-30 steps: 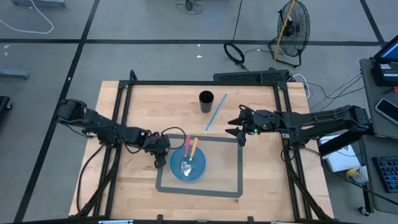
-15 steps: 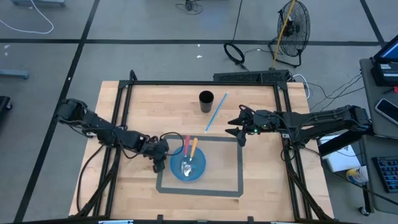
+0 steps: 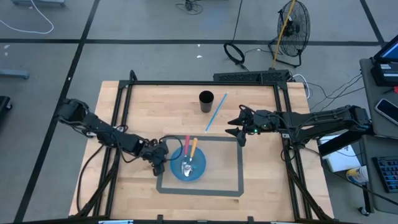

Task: Pick & Place Utensil
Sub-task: Put the black cup on the transparent mat to the right of the blue bowl

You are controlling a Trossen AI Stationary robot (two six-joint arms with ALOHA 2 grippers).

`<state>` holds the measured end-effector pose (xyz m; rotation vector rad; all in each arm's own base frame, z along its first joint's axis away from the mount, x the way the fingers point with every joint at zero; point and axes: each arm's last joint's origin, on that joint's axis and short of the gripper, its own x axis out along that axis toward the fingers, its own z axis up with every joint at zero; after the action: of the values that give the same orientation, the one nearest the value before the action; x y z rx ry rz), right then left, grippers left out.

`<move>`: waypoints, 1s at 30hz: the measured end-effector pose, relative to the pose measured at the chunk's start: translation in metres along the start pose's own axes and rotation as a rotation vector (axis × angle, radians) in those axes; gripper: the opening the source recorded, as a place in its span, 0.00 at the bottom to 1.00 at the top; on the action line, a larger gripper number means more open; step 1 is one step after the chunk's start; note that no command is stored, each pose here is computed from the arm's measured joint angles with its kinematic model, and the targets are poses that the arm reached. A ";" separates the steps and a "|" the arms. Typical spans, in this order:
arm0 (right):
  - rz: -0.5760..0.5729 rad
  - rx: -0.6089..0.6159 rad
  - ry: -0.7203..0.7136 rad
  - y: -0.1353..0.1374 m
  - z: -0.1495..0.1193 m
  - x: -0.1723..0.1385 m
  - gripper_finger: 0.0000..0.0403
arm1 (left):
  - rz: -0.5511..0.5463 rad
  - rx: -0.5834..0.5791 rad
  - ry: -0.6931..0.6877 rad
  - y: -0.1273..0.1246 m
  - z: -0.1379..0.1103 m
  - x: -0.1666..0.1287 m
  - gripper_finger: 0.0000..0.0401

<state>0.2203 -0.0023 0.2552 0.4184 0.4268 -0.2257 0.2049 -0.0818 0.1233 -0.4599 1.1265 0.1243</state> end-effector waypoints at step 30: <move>-0.068 -0.137 -0.003 -0.004 0.046 0.012 0.52 | 0.076 -0.080 -0.364 0.032 0.033 -0.064 0.07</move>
<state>0.2458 -0.0275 0.2863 0.2693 0.4509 -0.2611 0.1941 -0.0307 0.1823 -0.4450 0.7834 0.3084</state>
